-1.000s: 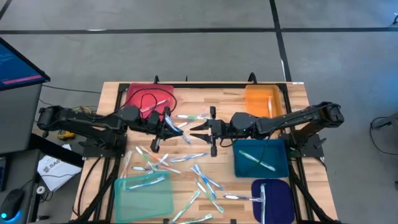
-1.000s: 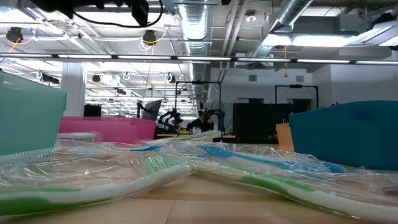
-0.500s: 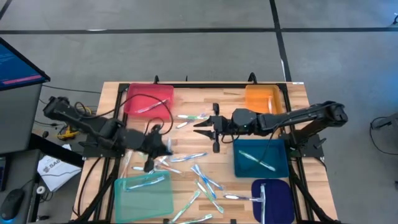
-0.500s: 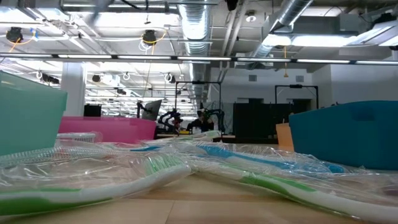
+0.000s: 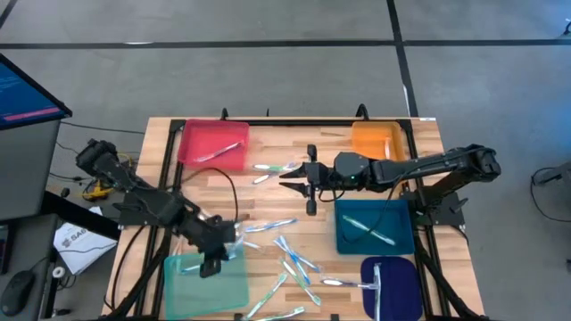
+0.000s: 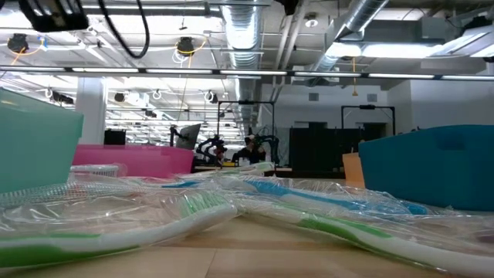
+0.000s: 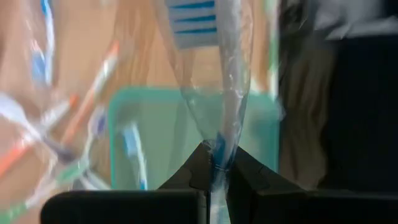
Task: Pick & Place Toothbrushes
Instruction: Put the blue toothbrush into the green bin
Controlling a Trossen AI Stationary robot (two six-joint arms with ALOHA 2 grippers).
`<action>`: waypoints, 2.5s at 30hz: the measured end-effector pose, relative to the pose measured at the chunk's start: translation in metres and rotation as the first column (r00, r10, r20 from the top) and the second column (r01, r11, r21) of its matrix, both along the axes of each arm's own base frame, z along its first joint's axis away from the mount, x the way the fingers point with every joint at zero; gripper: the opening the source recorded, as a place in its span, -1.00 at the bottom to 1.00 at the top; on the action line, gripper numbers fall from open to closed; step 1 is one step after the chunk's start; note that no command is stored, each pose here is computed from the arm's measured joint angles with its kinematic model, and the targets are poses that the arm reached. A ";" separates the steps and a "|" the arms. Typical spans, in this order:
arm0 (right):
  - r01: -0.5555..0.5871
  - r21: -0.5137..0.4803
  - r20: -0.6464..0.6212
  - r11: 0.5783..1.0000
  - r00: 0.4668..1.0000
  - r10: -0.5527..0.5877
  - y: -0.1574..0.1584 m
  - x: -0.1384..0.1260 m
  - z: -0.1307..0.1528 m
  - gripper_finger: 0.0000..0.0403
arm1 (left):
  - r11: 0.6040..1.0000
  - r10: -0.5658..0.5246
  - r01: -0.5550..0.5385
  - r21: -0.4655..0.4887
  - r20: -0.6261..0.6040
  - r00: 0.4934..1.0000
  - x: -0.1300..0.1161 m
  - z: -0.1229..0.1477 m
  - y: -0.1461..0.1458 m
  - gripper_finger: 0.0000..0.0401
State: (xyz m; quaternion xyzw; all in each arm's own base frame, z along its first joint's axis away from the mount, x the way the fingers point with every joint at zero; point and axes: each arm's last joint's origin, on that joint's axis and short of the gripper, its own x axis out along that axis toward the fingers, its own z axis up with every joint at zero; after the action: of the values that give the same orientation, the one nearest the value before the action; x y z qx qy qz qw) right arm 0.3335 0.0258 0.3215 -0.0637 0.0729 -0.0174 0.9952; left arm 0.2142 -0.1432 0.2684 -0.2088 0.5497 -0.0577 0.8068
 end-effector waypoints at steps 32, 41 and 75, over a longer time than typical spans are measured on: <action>-0.002 -0.002 -0.025 1.000 1.000 0.001 0.000 0.000 -0.003 -0.64 | 0.989 -0.148 0.135 -0.061 -0.356 0.923 -0.019 -0.093 -0.029 -0.94; 0.001 0.013 -0.028 1.000 1.000 0.000 0.000 0.000 -0.003 -0.64 | 0.996 -0.084 0.066 -0.061 -0.364 0.928 -0.020 -0.111 -0.018 -0.91; 0.005 0.029 -0.044 1.000 0.999 -0.003 0.000 -0.002 -0.003 -0.64 | 0.993 -0.046 0.011 -0.119 -0.291 0.956 -0.020 -0.098 -0.016 0.08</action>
State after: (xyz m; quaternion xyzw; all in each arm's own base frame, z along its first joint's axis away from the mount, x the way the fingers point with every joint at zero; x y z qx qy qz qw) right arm 0.3313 0.0260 0.3185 -0.0495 0.0951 -0.0170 0.9941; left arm 0.1947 -0.1595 0.1701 -0.2536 0.6620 -0.0695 0.7019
